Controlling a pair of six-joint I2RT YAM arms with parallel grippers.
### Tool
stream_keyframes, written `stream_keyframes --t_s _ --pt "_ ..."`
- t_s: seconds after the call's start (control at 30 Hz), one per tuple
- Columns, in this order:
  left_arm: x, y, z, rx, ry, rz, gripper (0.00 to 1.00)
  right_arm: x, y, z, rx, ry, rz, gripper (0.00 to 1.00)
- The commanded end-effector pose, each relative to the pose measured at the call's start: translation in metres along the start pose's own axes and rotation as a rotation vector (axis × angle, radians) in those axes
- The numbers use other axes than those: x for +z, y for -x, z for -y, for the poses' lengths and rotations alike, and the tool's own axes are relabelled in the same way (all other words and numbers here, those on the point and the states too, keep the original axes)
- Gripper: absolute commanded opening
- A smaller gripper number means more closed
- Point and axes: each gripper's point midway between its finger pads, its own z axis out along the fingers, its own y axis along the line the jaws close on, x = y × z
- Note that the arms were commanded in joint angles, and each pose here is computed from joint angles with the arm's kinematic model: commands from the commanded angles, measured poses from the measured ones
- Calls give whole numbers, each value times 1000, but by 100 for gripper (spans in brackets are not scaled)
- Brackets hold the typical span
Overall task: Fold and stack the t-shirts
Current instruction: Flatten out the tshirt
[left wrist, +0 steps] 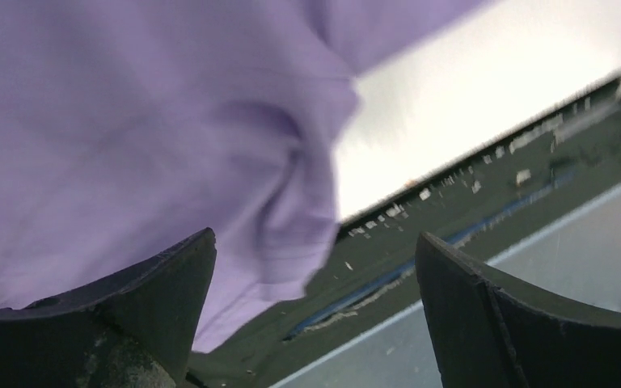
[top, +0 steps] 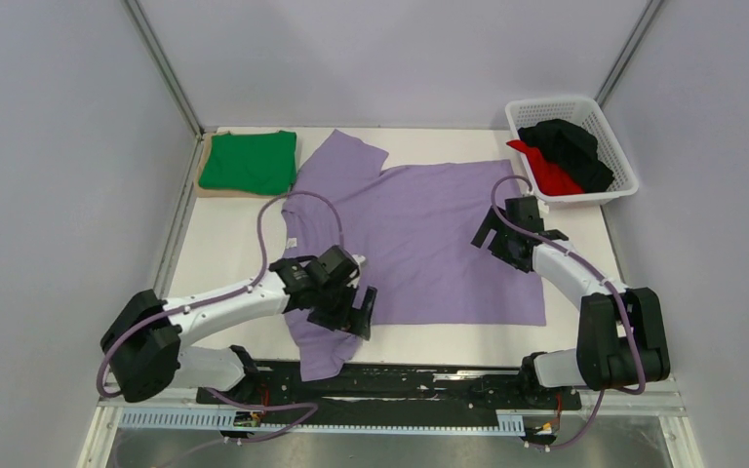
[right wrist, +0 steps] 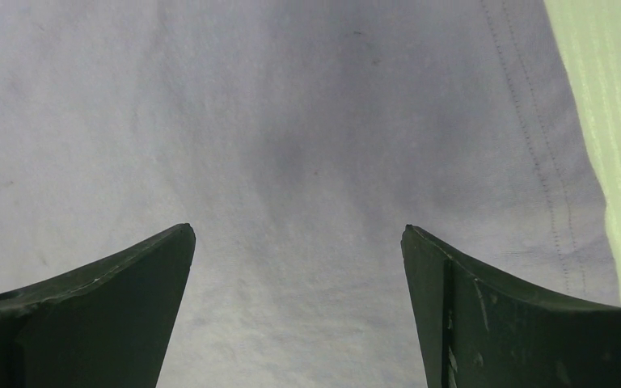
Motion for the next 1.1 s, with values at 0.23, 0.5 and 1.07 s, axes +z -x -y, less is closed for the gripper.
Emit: stream_keyframes --t_s 0.23,0.5,1.07 --pt "-23 108 -60 -369 -35 444 100 -3 15 -4 2 23 49 100" --pt "23 120 -145 -613 121 371 100 13 9 9 7 -32 11 100" --pt "5 212 -202 -491 212 367 100 43 35 6 33 -33 -25 100"
